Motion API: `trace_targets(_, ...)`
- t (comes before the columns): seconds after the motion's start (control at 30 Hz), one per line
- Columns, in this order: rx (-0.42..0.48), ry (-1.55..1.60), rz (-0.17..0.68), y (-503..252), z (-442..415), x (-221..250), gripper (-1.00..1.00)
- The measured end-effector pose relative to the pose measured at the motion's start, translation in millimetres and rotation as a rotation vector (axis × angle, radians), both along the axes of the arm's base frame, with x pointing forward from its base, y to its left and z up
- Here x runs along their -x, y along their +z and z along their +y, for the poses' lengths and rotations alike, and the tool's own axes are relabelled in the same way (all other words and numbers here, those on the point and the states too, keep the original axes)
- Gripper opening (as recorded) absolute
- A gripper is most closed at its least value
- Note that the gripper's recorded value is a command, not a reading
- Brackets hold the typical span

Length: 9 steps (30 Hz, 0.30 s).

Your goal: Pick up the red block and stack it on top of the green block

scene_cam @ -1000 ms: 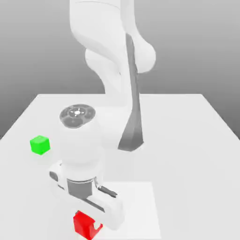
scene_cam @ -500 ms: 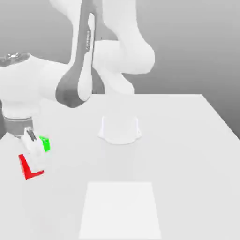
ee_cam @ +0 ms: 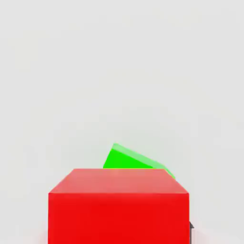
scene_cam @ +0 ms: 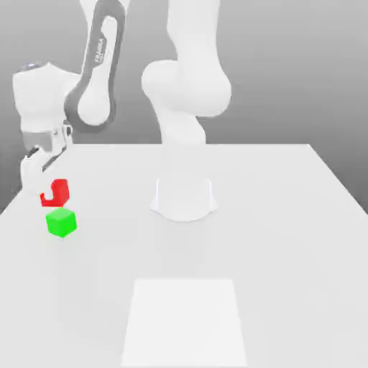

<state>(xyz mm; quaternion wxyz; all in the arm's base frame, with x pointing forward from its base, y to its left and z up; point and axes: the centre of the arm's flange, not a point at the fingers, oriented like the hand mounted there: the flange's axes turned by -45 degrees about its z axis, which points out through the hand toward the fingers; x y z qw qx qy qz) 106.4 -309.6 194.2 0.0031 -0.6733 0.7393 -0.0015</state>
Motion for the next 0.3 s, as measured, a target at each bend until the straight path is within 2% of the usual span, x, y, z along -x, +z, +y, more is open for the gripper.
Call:
trace_targets(0.03,0.001,0.009,0.002,-8.2,1.7,-2.4,-1.0)
trace_targets(0.07,0.001,0.017,0.004,-12.6,3.2,-4.5,1.0)
trace_targets(0.3,0.001,0.04,0.004,-11.9,5.7,-11.3,1.0)
